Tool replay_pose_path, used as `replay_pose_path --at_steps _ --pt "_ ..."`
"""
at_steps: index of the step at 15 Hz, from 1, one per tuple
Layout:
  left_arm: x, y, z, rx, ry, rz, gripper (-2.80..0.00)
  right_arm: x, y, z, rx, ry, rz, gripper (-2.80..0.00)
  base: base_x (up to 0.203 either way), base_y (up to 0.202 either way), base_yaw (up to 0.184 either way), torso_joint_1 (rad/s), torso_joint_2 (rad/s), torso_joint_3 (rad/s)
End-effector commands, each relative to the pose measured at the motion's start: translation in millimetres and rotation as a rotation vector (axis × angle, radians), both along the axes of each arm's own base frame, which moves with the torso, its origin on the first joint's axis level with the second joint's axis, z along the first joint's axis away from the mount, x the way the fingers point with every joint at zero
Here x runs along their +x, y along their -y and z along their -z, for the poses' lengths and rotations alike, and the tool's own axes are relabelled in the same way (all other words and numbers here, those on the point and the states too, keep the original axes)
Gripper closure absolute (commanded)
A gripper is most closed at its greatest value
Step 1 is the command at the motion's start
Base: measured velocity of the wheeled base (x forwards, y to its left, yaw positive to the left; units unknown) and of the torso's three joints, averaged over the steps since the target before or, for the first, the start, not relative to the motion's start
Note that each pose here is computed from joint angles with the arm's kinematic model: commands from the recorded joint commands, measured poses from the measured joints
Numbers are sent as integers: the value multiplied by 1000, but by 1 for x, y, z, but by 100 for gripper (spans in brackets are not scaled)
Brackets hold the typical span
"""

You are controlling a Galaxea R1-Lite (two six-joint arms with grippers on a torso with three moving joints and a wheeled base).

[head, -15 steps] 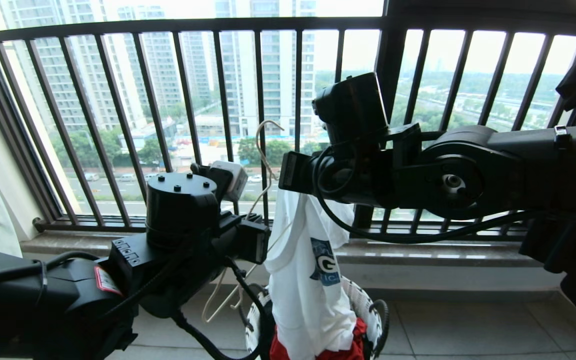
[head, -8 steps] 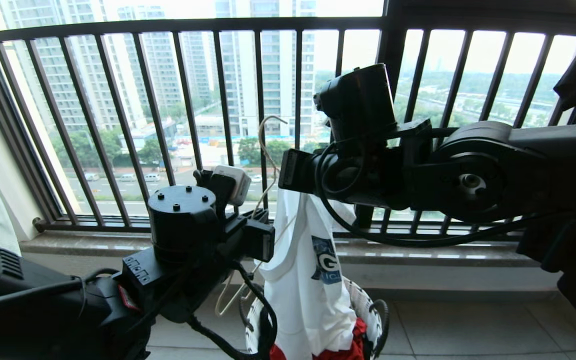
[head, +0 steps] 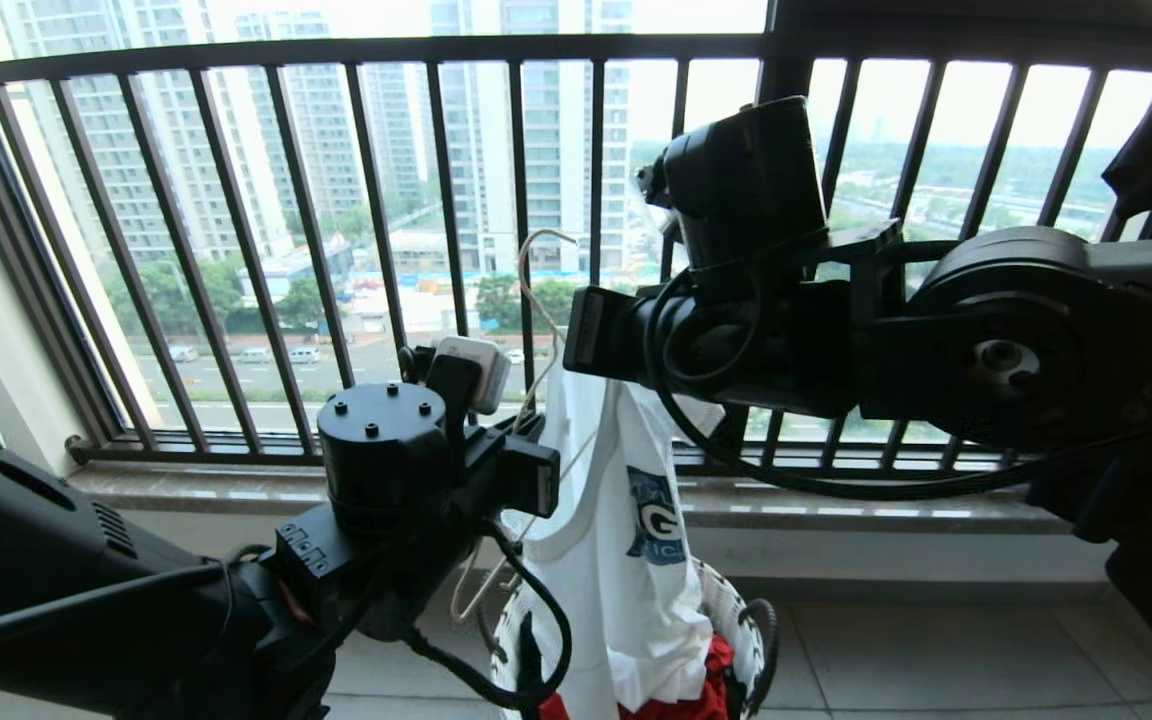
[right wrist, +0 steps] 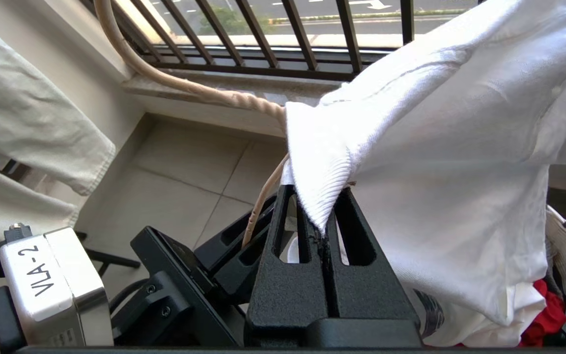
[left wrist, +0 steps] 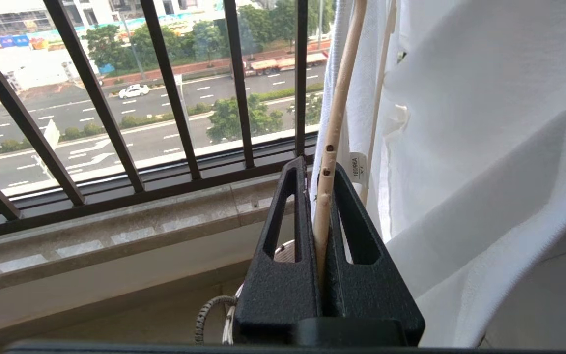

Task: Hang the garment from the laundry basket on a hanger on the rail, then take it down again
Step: Hang the clothes on the clothes rack

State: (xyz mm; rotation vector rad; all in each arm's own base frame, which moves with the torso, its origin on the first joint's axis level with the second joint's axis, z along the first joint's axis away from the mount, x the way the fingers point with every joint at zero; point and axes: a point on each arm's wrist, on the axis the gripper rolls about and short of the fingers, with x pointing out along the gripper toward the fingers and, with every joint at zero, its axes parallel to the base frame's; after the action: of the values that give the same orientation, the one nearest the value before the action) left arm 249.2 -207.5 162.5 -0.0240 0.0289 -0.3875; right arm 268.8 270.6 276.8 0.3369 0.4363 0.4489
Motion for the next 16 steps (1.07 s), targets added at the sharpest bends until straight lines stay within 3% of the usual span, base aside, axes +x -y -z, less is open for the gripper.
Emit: replay_pose_path --at_steps 1,10,16 --pt "3 3 4 -1 2 -9 0 -8 -5 2 -5 -7 -24 0 0 0 0 0 0 0" --pt "1 7 1 -33 33 -14 0 -11 -12 8 -29 -11 -44 0 0 0 0 0 0 0" --pt "6 11 -5 -97 100 -57 0 -9 -13 11 -41 -11 -42 0 0 0 0 0 0 0"
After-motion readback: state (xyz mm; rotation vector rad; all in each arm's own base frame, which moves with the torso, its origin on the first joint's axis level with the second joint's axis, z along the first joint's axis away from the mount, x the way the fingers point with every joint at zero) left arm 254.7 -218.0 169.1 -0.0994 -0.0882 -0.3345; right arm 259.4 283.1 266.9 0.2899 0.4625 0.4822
